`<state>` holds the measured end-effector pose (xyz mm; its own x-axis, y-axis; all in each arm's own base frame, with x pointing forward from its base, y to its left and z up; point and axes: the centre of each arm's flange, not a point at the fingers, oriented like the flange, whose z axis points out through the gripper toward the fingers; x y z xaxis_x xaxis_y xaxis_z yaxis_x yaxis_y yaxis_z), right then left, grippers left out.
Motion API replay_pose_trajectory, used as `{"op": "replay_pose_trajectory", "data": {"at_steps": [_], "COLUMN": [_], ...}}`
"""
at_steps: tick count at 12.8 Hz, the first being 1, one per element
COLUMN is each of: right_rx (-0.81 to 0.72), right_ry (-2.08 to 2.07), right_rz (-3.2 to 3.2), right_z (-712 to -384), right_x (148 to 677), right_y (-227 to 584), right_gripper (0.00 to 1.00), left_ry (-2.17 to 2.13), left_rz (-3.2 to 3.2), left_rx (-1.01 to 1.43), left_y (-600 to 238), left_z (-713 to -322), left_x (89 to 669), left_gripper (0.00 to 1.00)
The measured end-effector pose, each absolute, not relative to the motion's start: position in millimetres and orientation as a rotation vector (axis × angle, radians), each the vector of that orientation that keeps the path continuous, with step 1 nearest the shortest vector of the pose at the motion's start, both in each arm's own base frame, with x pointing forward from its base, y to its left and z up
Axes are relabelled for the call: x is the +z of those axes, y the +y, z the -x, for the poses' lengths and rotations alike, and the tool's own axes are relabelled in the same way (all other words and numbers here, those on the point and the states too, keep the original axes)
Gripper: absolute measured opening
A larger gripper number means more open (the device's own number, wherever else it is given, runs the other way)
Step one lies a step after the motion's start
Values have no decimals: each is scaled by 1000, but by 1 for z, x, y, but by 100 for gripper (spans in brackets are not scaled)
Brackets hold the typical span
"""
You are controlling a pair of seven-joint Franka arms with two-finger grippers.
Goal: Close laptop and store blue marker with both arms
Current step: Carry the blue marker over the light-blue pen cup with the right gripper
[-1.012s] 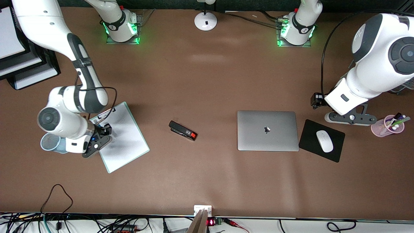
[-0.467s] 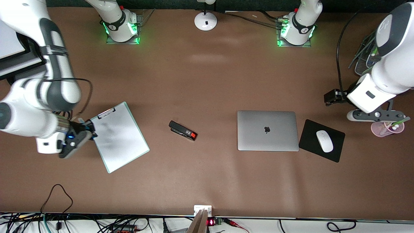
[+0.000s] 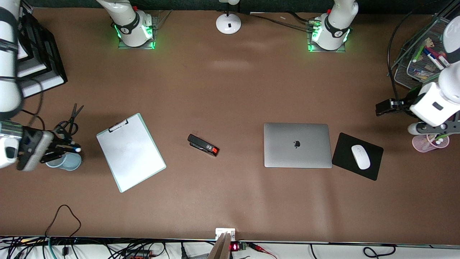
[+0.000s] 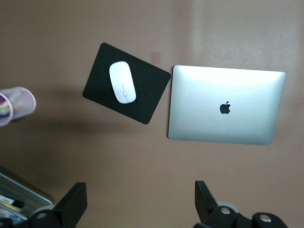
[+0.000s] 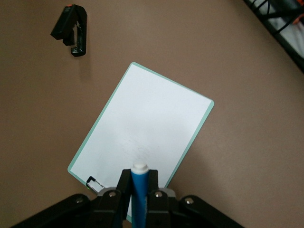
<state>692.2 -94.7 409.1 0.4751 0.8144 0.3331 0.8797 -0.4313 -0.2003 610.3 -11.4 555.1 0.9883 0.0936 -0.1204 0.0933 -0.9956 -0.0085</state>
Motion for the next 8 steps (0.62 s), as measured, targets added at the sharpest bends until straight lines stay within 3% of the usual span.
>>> {"op": "replay_pose_trajectory", "data": {"at_steps": [4, 8], "right_rx": [-541, -714], "right_ry": [-1542, -1619], "right_rz": [2192, 2092], "right_z": [-687, -688], "right_x": [414, 425], "right_y": [-145, -164], "right_gripper": [18, 18], "left_ry": [-247, 28], "left_rz": [3150, 3142], "left_rx": [48, -25], "left_y": [13, -2], "left_z": [-578, -541], "left_x": [565, 569], "left_gripper": [100, 100]}}
